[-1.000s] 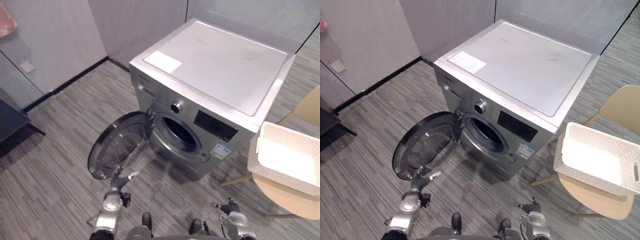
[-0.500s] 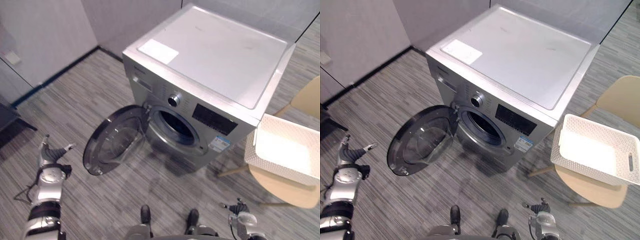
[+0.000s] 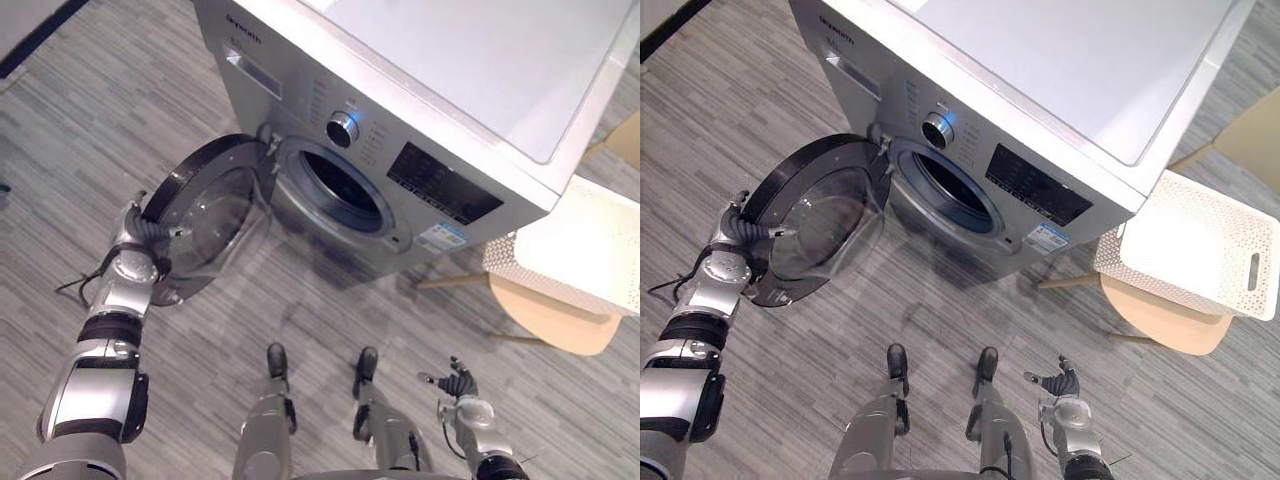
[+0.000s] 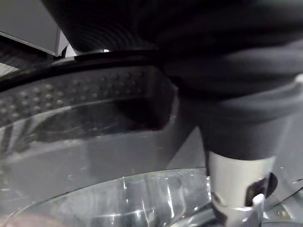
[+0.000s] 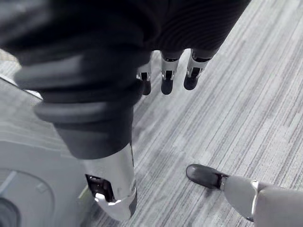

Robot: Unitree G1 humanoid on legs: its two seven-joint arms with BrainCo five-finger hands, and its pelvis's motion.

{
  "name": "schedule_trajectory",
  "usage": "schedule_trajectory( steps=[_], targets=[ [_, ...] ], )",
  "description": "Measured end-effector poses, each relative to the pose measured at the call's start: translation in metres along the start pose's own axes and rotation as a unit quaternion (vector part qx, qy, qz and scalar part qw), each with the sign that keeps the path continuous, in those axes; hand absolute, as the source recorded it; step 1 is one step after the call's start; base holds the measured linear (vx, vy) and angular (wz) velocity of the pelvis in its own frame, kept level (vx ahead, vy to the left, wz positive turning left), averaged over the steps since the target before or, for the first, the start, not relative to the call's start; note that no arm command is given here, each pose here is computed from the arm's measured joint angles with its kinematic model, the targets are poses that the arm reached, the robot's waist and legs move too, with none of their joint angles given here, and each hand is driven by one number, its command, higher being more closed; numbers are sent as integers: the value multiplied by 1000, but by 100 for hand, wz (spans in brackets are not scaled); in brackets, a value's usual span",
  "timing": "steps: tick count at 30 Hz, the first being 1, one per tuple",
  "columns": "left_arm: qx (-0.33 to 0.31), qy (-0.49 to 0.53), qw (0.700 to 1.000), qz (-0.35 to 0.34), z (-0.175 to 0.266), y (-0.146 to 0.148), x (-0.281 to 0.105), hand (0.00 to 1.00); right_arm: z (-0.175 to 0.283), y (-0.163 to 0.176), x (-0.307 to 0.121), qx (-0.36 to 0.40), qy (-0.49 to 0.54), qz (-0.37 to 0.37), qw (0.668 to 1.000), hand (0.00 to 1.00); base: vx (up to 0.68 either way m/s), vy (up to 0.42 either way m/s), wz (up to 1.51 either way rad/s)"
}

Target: Pick up the laundry basket with both hands and put the clothes into the washing machine.

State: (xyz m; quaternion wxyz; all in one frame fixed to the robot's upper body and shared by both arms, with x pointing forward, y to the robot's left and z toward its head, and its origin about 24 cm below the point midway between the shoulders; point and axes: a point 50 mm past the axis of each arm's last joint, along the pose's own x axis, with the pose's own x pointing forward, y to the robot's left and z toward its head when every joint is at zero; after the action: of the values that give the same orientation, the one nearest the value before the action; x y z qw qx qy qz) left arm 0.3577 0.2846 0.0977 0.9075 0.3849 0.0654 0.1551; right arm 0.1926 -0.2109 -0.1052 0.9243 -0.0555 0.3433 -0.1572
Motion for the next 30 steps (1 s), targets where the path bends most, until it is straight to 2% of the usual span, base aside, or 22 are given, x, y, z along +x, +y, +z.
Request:
schedule_trajectory(
  steps=[2,8,11,13,15,16,17,18,20,24,27,29,30],
  targets=[
    [-11,-20,1000,-14,6,-18,-8,0,1,-1,0,1,-1,-5,1000,0,-66,15,5],
    [-71,-75,984,-144,38,-116,-57,0,-4,4,-2,10,16,-20,1000,0,-49,59,-15],
    [-61,-97,974,-196,51,-139,-70,0,-3,9,-2,-4,12,-11,1000,0,-21,60,-50],
    [-83,-114,964,-227,72,-154,-76,0,-1,12,-2,-21,7,-5,1000,0,-15,42,-100],
    [-105,-124,961,-223,99,-151,-62,0,1,15,-3,-30,0,2,1000,0,4,27,-104],
    [-110,-124,965,-202,112,-138,-46,0,3,15,-3,-29,-6,2,1000,0,16,-3,-90],
    [-107,-123,975,-154,126,-108,-20,0,7,12,-4,-28,-17,-3,999,0,15,-27,-93],
    [-101,-119,978,-139,132,-88,-6,0,8,4,-6,-30,-26,-17,999,0,17,-45,-68],
    [-100,-130,976,-140,129,-92,-9,0,-1,-9,-10,-40,-19,-34,998,0,-14,-95,-42],
    [-72,-161,978,-109,134,-68,-2,0,18,2,-14,-38,-70,-15,997,0,-78,-131,-20],
    [-106,-140,981,-85,122,-60,0,0,12,7,-19,-39,-70,-5,997,0,47,-135,19],
    [-133,-129,980,-79,100,-67,-11,0,3,6,-22,-40,-56,-6,998,0,77,-173,58],
    [-149,-125,976,-97,89,-85,-27,0,-8,4,-25,-41,-38,-7,998,0,113,-112,93]
  ],
)
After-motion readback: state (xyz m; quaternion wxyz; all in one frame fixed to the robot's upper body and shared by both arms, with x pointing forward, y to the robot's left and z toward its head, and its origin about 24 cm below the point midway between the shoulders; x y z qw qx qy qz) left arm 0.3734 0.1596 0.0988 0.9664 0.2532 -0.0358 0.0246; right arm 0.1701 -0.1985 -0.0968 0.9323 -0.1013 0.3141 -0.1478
